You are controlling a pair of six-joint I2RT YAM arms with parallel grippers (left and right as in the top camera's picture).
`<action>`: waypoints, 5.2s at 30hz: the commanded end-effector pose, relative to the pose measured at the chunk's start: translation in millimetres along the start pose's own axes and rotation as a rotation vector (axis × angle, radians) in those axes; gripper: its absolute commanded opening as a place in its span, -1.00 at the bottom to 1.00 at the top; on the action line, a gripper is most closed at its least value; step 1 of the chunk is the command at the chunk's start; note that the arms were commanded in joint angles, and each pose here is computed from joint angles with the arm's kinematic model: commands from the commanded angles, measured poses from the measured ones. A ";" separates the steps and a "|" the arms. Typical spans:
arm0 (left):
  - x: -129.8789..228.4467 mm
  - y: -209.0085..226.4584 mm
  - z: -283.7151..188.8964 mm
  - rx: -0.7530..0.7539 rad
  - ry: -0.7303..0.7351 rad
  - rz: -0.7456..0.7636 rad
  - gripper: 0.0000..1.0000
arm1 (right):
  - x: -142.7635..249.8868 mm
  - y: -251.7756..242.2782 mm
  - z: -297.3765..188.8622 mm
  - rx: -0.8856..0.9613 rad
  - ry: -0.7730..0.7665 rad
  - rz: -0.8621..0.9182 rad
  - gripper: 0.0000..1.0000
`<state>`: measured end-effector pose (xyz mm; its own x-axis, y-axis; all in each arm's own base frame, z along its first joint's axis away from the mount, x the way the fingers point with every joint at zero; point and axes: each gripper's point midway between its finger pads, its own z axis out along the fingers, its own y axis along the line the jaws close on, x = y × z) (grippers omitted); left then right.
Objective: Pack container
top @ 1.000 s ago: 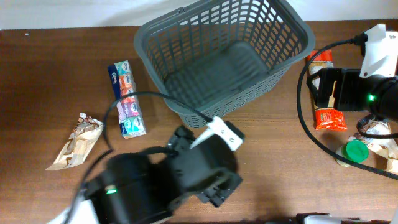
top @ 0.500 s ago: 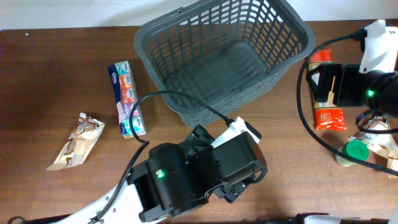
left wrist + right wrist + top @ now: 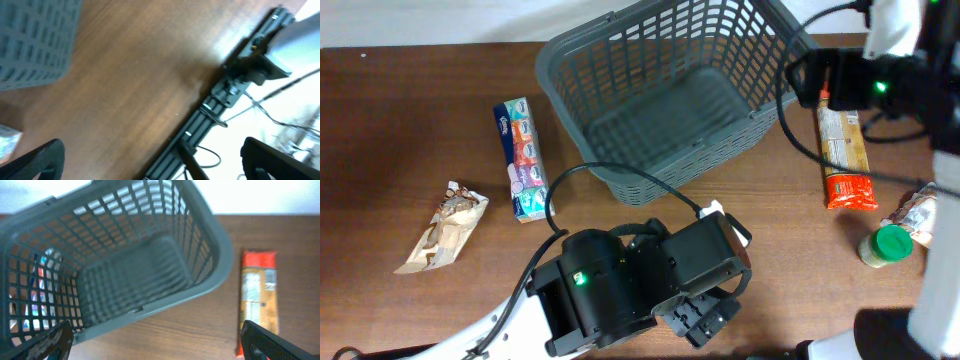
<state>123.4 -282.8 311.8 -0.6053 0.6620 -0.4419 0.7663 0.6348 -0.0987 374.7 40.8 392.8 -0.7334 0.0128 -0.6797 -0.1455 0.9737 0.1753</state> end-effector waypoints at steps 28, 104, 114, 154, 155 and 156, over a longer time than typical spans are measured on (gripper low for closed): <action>-28.4 10.3 96.4 -0.199 0.102 -0.209 -0.96 | -15.6 -14.8 91.6 -0.020 0.069 0.046 -0.93; -51.0 74.0 113.5 -0.406 0.040 -0.292 -0.96 | 24.0 -56.1 173.2 0.148 0.278 0.038 -0.92; -53.9 110.1 109.4 -0.462 0.032 -0.365 -0.96 | 26.9 -56.3 174.0 0.148 0.290 0.040 -0.92; -37.8 236.8 83.0 -0.640 0.055 -0.555 -0.96 | 70.3 -28.4 160.7 0.116 0.481 -0.032 -0.93; -36.6 240.5 82.0 -0.644 0.056 -0.564 -0.96 | 71.5 -27.5 159.8 0.115 0.487 -0.034 -0.92; -35.7 243.0 81.3 -0.646 0.058 -0.568 -0.96 | 72.9 -27.5 159.1 0.115 0.493 -0.033 -0.92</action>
<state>339.8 -197.8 227.6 -0.8869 0.1893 -0.4214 0.1042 0.9707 0.2166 434.6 47.5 229.0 -0.9554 -0.0809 -0.2840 -0.1041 0.9923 0.0675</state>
